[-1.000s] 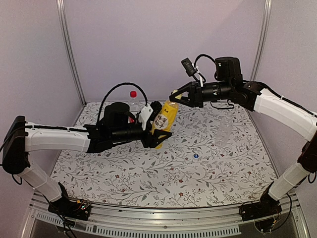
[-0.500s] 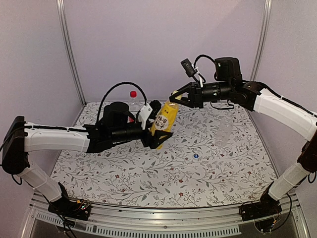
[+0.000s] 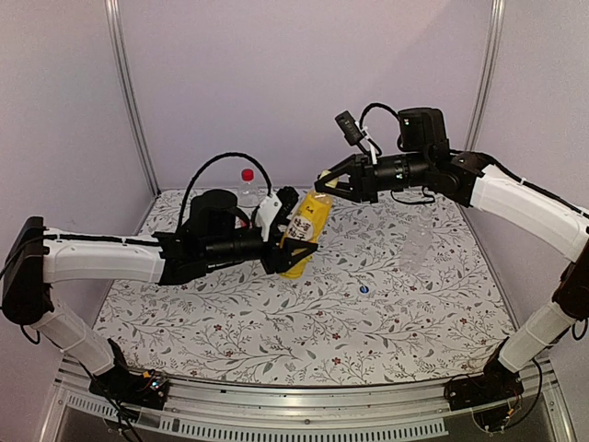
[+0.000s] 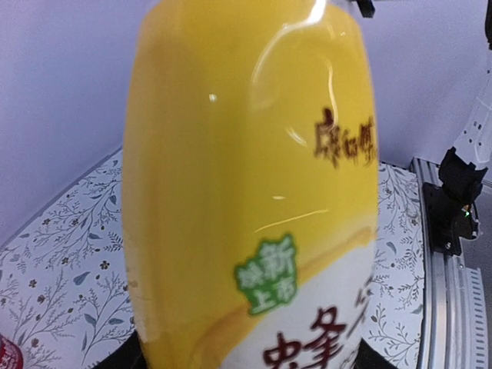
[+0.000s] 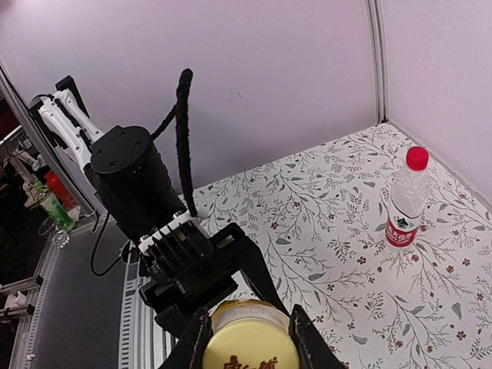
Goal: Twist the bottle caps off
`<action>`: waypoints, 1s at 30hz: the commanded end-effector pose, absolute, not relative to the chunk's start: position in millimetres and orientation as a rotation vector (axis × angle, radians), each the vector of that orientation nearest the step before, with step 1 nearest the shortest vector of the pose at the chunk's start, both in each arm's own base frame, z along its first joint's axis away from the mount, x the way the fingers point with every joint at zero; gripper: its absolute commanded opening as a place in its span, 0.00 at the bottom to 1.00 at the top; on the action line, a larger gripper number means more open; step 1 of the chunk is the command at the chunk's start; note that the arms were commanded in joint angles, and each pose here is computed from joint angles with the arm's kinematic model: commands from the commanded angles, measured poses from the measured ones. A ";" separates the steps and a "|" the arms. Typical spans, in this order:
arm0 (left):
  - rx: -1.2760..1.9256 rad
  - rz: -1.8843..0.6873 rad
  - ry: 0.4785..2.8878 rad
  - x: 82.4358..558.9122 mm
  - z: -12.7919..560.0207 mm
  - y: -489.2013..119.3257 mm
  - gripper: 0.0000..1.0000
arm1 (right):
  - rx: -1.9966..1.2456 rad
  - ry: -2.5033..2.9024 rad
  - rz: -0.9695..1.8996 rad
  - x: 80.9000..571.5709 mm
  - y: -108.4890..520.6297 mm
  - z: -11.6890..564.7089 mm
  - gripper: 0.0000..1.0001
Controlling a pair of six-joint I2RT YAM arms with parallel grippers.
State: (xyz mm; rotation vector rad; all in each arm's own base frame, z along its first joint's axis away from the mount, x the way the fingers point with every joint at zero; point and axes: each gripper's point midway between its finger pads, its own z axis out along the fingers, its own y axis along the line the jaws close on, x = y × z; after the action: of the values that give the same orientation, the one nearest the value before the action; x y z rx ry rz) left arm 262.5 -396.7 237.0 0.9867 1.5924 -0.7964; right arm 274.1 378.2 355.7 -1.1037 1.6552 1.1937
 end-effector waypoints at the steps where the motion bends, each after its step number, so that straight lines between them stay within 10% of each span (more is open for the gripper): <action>1: 0.959 -0.791 1.563 263.3 246.1 -391.4 0.52 | -1.093 1.679 1.202 274.2 381.0 348.2 0.18; 11: 0.931 -0.816 1.575 259.7 242.4 -387.2 0.50 | -0.922 1.667 1.209 283.4 382.5 367.3 0.84; 30: 0.925 -0.823 1.592 258.9 236.6 -386.5 0.48 | -0.838 1.669 1.216 285.2 389.6 378.0 0.54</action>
State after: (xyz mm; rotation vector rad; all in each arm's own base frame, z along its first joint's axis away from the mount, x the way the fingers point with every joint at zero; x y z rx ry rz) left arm 259.4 -390.5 227.3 0.9515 1.6195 -0.8177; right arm 291.0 391.4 360.7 -0.8445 1.7223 1.2065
